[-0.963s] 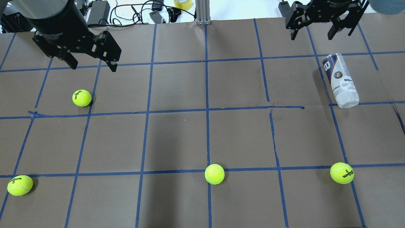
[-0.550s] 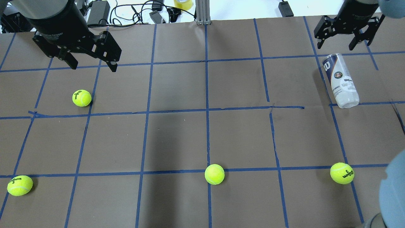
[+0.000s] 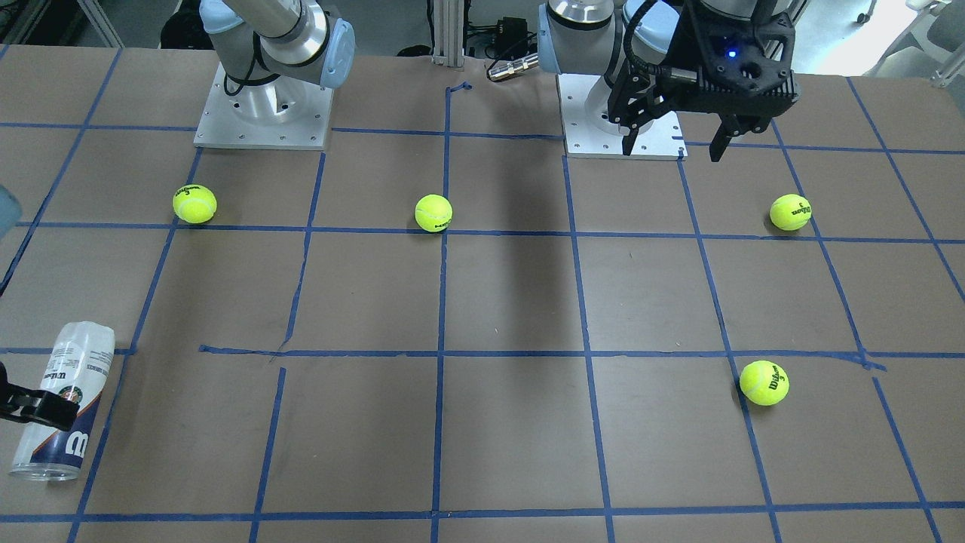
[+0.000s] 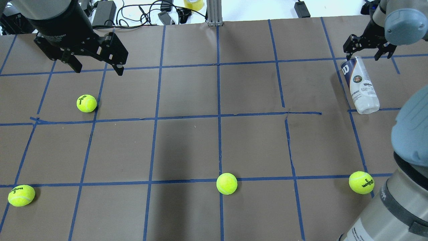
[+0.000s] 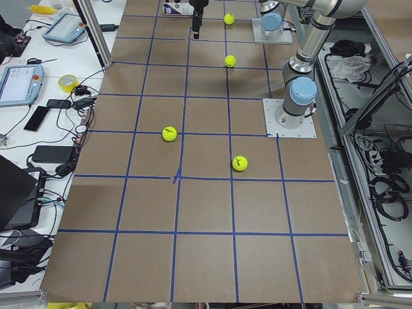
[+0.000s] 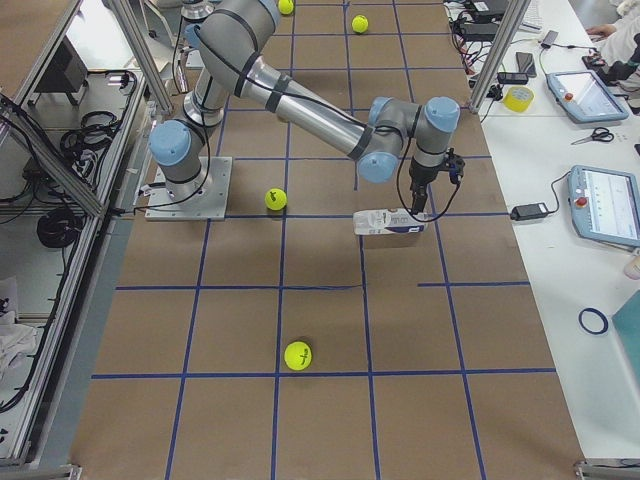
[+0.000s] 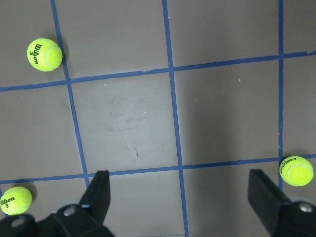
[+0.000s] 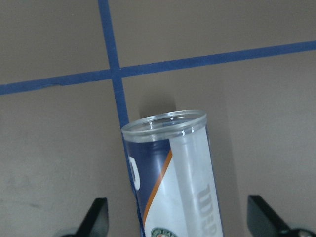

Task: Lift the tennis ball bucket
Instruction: 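Lower the right gripper and close it on the can's rim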

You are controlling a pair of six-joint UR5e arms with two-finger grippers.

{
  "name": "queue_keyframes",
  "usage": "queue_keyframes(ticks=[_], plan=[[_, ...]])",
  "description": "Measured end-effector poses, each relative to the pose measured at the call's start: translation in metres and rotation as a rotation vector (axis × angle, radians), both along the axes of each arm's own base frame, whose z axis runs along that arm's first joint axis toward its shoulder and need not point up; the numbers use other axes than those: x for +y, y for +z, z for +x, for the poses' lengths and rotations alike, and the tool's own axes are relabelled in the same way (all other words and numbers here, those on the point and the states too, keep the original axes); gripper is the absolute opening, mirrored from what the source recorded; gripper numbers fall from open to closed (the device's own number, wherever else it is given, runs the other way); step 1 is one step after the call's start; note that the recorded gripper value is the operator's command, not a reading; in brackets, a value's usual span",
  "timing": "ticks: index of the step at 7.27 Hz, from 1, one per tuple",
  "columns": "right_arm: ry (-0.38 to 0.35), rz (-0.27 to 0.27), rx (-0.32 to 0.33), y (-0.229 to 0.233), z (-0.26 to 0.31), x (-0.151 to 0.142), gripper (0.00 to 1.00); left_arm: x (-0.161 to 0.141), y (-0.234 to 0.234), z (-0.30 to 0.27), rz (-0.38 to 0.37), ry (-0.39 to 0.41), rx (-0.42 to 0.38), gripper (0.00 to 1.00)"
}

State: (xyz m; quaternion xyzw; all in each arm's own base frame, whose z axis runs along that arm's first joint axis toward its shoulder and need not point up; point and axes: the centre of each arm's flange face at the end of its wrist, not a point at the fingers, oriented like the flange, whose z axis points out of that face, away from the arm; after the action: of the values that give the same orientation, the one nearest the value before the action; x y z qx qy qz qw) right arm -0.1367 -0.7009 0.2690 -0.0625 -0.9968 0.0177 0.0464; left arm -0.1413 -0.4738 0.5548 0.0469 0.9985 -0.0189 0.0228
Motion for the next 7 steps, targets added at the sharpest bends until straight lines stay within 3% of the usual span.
queue_keyframes(ticks=[4, 7], plan=[[0.078, -0.029, -0.05, -0.047, -0.011, -0.015, 1.0, 0.0, 0.0, 0.0, -0.001, 0.0, 0.0, 1.0], [0.164, -0.019, -0.073, -0.063, -0.01, -0.017, 1.0, 0.0, 0.0, 0.0, -0.001, 0.0, 0.001, 1.0]])
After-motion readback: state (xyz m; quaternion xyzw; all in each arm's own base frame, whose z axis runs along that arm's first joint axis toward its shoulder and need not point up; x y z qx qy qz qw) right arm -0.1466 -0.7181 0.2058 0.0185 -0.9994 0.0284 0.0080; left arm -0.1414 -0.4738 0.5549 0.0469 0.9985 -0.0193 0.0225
